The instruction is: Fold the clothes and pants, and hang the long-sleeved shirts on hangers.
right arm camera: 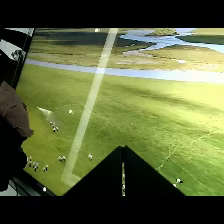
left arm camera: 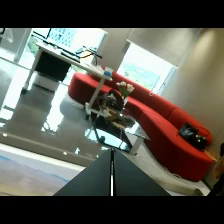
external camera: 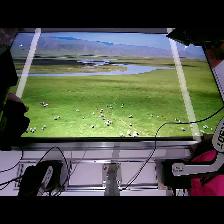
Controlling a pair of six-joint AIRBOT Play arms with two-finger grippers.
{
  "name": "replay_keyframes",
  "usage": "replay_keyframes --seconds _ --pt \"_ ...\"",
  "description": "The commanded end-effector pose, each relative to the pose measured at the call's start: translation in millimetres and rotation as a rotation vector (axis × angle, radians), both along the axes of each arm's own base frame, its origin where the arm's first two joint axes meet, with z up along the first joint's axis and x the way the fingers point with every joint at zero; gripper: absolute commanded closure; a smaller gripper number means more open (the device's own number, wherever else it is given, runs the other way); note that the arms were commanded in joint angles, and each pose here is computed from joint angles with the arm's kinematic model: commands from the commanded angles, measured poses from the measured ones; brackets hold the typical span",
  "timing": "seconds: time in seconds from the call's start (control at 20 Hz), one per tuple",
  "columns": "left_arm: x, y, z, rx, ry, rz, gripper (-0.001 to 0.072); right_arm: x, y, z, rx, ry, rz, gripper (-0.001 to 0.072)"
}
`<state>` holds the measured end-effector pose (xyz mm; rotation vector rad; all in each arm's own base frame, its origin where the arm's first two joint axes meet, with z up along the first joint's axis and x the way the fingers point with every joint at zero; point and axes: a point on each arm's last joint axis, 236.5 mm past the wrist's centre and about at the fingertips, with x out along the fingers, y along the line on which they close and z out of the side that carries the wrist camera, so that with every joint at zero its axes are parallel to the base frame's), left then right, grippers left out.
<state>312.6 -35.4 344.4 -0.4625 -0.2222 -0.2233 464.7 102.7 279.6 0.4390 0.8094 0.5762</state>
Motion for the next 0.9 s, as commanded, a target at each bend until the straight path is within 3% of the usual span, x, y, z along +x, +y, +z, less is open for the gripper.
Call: replay_keyframes --seconds 0.0,0.1,0.25,0.35,0.5,0.7,0.85 --pt "-0.1 0.3 0.1 0.001 -0.001 0.002 0.0667 -0.2 -0.1 0.4 0.0 -0.001 0.0 0.0692" --pt "0.8 0.6 -2.6 0.029 0.003 0.01 0.0667 -0.3 -0.1 0.3 0.0 -0.001 0.0 0.0693" --pt "7.8 3.6 -27.9 0.208 0.044 0.064 0.0667 -0.3 -0.1 0.3 0.0 -0.001 0.0 0.0693" --pt "14.1 4.4 -57.6 0.236 0.1 0.065 0.0667 -0.2 -0.1 0.4 0.0 -0.001 0.0 0.0692" --pt "21.0 4.7 -111.8 0.232 0.205 0.052 0.0667 -0.2 -0.1 0.4 0.0 -0.001 0.0 0.0693" --pt "22.7 7.6 -157.5 0.02 0.326 0.029 0.0668 -0.2 -0.1 0.4 0.0 -0.001 0.0 0.0693" --pt "23.7 34.3 -158.4 0.008 0.33 0.107 0.067 -0.2 -0.1 0.4 0.0 -0.001 0.0 0.0692"
